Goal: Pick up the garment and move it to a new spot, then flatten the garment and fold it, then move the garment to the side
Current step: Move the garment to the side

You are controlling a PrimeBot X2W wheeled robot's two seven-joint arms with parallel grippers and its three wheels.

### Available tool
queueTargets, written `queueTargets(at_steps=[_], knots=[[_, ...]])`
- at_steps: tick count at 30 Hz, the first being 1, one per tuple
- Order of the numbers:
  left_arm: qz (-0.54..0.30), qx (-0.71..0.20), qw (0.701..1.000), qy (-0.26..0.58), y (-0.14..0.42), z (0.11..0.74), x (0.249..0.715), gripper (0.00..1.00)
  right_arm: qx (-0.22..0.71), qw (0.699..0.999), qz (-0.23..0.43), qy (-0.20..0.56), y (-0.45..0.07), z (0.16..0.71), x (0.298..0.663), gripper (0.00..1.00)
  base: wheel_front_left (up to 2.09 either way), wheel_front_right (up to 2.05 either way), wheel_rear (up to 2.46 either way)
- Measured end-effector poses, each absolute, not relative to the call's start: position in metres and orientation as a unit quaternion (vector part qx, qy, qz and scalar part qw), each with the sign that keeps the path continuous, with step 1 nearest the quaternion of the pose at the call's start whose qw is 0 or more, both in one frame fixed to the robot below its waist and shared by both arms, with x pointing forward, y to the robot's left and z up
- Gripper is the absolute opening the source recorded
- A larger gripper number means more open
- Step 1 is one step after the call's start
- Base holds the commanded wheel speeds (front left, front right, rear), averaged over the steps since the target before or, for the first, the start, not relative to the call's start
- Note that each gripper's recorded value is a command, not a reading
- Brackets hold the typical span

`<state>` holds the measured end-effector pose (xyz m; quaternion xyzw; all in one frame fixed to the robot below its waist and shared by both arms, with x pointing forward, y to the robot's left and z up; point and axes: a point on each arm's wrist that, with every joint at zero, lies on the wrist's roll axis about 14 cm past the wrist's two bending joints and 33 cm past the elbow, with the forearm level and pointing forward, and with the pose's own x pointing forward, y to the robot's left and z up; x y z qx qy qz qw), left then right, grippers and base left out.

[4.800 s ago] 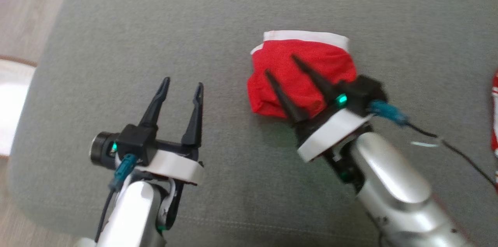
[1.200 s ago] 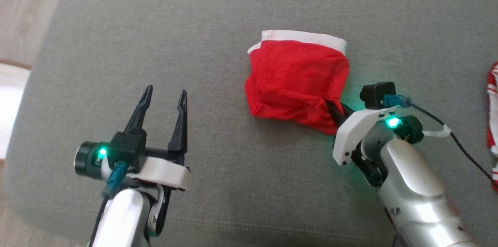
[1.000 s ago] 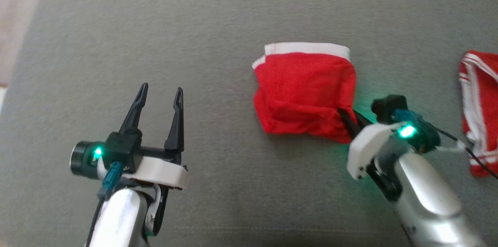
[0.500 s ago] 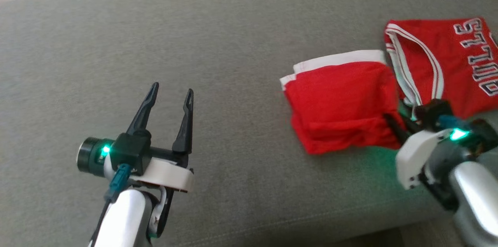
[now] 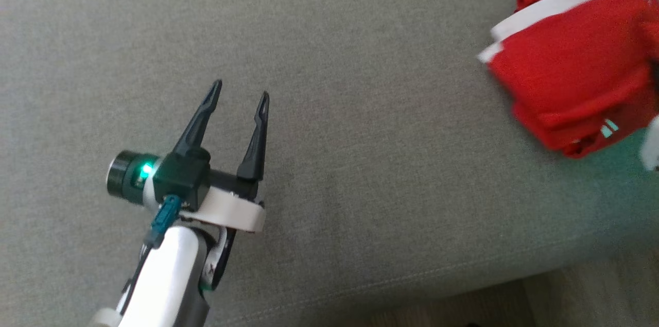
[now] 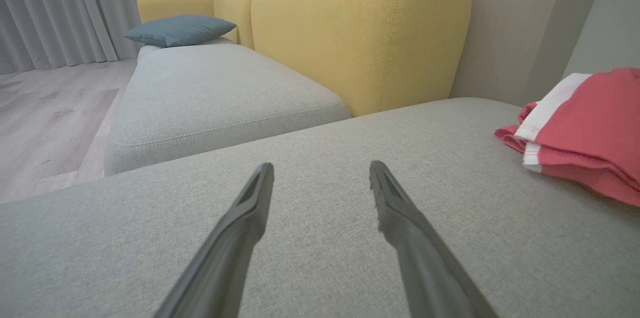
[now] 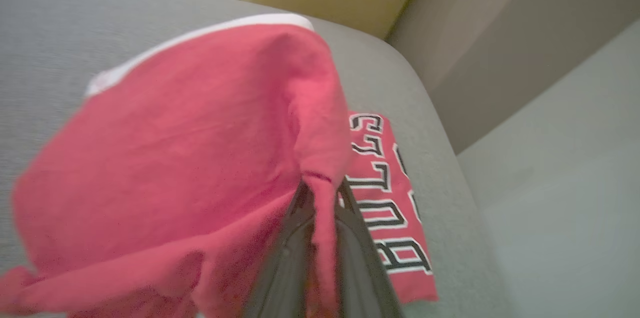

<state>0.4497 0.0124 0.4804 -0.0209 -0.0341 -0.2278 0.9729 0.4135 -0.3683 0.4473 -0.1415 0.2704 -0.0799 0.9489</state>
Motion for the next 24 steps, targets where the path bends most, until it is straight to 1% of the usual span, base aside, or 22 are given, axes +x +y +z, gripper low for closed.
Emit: queueTargets(at_steps=[3,4,7,11,15,16,17,18,19,20,22,24], knots=[[-0.233,-0.020,0.972,-0.035,0.010,0.477,0.456,1.00,-0.135,0.945,-0.115,0.274,-0.390,0.443,0.410,0.00,0.00,0.00,0.00],[-0.233,-0.020,0.972,-0.035,0.010,0.477,0.456,1.00,-0.135,0.945,-0.115,0.274,-0.390,0.443,0.410,0.00,0.00,0.00,0.00],[-0.238,-0.024,0.970,-0.032,0.007,0.472,0.463,1.00,-0.125,0.942,-0.142,0.276,-0.404,0.438,0.410,0.00,0.00,0.00,0.00],[-0.248,-0.022,0.968,-0.030,0.002,0.464,0.470,1.00,-0.080,0.942,-0.181,0.271,-0.414,0.426,0.411,0.00,0.00,0.00,0.00],[-0.259,-0.026,0.965,-0.032,-0.005,0.461,0.475,1.00,-0.048,0.940,-0.203,0.270,-0.416,0.414,0.411,0.00,0.00,0.00,0.00],[-0.262,-0.025,0.964,-0.032,-0.006,0.461,0.475,1.00,-0.043,0.940,-0.208,0.267,-0.417,0.413,0.412,0.22,0.00,0.00,0.00],[-0.263,-0.023,0.964,-0.033,-0.007,0.460,0.476,1.00,-0.040,0.939,-0.212,0.269,-0.418,0.411,0.411,0.35,0.00,0.00,0.00],[-0.264,-0.023,0.964,-0.034,-0.007,0.461,0.476,1.00,-0.043,0.938,-0.213,0.271,-0.418,0.410,0.411,0.44,0.00,0.00,0.00],[-0.266,-0.022,0.963,-0.036,-0.007,0.462,0.477,1.00,-0.045,0.938,-0.213,0.270,-0.417,0.410,0.411,0.74,0.00,0.00,0.00],[-0.266,-0.022,0.963,-0.039,-0.008,0.464,0.477,1.00,-0.042,0.938,-0.215,0.268,-0.416,0.409,0.411,1.00,0.00,0.00,0.00],[-0.268,-0.020,0.962,-0.043,-0.008,0.468,0.476,1.00,-0.048,0.938,-0.218,0.266,-0.415,0.411,0.409,1.00,0.00,0.00,0.00],[-0.268,-0.018,0.962,-0.048,-0.008,0.473,0.474,1.00,-0.056,0.941,-0.227,0.244,-0.417,0.420,0.408,1.00,0.00,0.00,0.00]])
